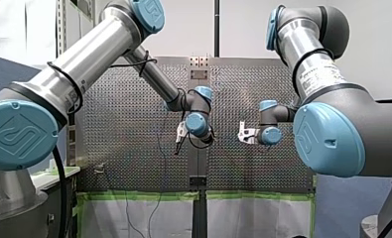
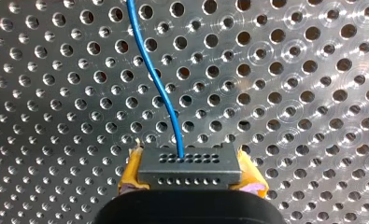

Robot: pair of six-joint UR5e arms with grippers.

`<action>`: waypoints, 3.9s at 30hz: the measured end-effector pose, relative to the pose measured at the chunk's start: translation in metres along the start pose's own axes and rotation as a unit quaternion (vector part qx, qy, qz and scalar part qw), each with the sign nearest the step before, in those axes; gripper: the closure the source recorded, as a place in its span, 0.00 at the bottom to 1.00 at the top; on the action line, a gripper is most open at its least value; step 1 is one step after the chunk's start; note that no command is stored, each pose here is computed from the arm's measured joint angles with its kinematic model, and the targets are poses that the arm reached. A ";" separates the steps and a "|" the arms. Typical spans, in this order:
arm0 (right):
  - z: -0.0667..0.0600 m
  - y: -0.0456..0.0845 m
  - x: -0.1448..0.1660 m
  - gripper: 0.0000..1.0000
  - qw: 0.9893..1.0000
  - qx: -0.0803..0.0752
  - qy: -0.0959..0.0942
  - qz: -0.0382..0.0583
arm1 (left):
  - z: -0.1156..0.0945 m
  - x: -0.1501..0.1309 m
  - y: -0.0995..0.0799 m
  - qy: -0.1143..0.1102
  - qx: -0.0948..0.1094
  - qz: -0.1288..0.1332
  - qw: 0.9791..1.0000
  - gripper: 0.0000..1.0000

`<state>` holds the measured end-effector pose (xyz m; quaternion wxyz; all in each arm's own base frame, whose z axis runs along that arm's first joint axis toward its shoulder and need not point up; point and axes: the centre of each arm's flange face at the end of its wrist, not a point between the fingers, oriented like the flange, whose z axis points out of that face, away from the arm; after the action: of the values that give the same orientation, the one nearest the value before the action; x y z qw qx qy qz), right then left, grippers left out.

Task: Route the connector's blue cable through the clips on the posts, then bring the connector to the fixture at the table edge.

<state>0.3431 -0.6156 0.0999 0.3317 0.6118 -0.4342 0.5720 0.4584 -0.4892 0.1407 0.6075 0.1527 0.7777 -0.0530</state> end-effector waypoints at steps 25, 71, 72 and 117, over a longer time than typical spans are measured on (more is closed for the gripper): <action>0.000 0.000 0.000 1.00 1.000 0.000 0.001 0.000 | -0.014 0.003 -0.016 -0.011 0.007 -0.020 1.000 0.00; 0.000 -0.005 -0.002 1.00 1.000 0.010 -0.002 0.001 | -0.085 -0.040 0.030 -0.086 -0.076 -0.120 0.986 0.00; 0.000 -0.006 -0.002 1.00 1.000 0.011 -0.002 0.001 | -0.089 -0.040 0.032 -0.084 -0.079 -0.122 0.986 0.00; -0.001 -0.016 -0.003 1.00 1.000 0.026 -0.002 0.003 | -0.267 -0.045 0.020 -0.153 0.010 -0.158 0.975 0.00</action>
<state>0.3574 -0.6077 0.0989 0.3132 0.6203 -0.4215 0.5826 0.2262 -0.4067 0.2548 0.7020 0.0244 0.6890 -0.1786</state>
